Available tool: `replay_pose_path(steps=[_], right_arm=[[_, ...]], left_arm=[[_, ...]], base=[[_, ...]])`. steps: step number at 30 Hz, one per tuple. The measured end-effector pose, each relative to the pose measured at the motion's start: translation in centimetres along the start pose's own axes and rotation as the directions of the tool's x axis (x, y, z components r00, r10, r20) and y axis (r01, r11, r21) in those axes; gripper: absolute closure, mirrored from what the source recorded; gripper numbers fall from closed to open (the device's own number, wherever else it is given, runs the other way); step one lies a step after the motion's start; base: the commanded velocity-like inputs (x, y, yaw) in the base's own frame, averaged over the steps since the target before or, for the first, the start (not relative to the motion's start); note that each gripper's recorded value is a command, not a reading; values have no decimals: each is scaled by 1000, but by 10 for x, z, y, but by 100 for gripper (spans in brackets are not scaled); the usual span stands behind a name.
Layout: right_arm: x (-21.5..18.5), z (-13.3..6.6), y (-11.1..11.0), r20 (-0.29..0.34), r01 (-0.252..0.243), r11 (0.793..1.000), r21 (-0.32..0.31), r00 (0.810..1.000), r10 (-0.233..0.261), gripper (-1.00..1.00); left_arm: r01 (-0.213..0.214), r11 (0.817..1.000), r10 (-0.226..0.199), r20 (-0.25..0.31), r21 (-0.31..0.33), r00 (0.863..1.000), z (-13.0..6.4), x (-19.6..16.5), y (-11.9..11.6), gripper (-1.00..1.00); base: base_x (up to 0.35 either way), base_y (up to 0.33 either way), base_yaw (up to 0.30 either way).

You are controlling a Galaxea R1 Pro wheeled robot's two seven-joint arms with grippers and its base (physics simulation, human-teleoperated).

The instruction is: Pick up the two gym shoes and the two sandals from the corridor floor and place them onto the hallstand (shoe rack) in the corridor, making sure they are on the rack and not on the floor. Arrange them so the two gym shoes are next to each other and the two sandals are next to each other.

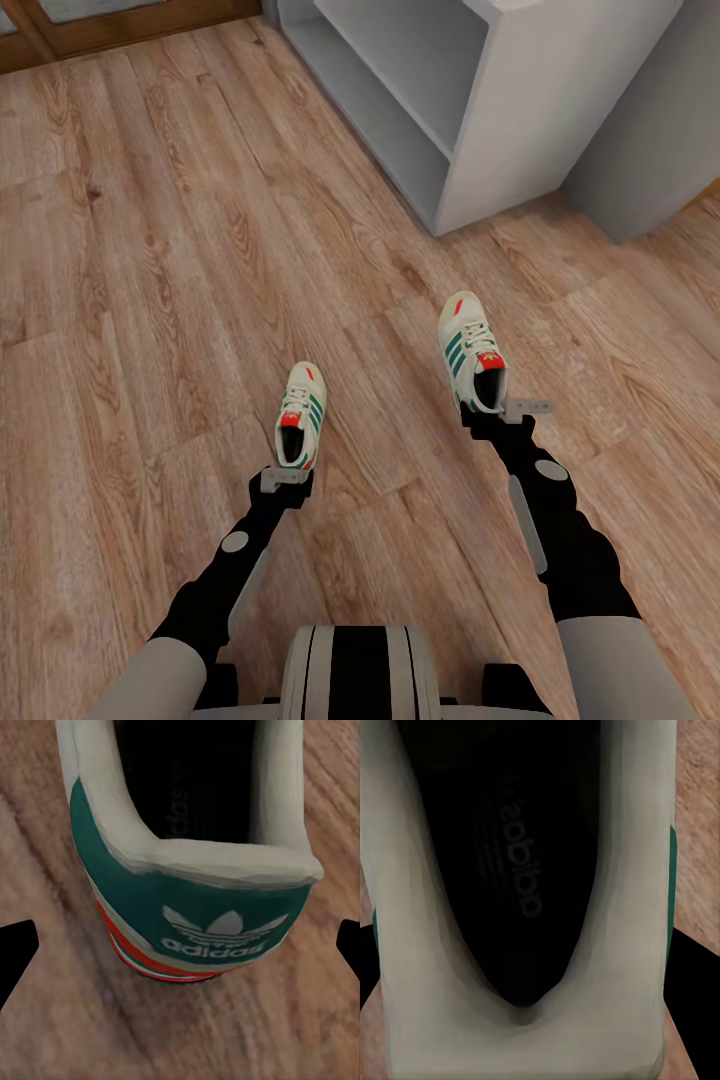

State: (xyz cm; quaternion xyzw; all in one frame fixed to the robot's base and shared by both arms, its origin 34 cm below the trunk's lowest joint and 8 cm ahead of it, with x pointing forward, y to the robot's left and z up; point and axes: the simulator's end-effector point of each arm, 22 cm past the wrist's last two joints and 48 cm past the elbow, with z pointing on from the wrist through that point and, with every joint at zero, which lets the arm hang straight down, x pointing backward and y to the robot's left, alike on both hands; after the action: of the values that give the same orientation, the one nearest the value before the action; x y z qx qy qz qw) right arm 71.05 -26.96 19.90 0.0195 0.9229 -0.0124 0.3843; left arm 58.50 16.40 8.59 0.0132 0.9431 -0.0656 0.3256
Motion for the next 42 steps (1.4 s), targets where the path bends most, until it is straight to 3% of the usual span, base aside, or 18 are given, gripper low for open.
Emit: replay_pose_path(steps=[42], right_arm=[[10, 3, -1, -15, 0, 1000, 2, 1000, 0, 100]], left_arm=[[1, 1000, -1, -15, 0, 1000, 2, 10, 0, -100]], base=[[15, -6, 0]])
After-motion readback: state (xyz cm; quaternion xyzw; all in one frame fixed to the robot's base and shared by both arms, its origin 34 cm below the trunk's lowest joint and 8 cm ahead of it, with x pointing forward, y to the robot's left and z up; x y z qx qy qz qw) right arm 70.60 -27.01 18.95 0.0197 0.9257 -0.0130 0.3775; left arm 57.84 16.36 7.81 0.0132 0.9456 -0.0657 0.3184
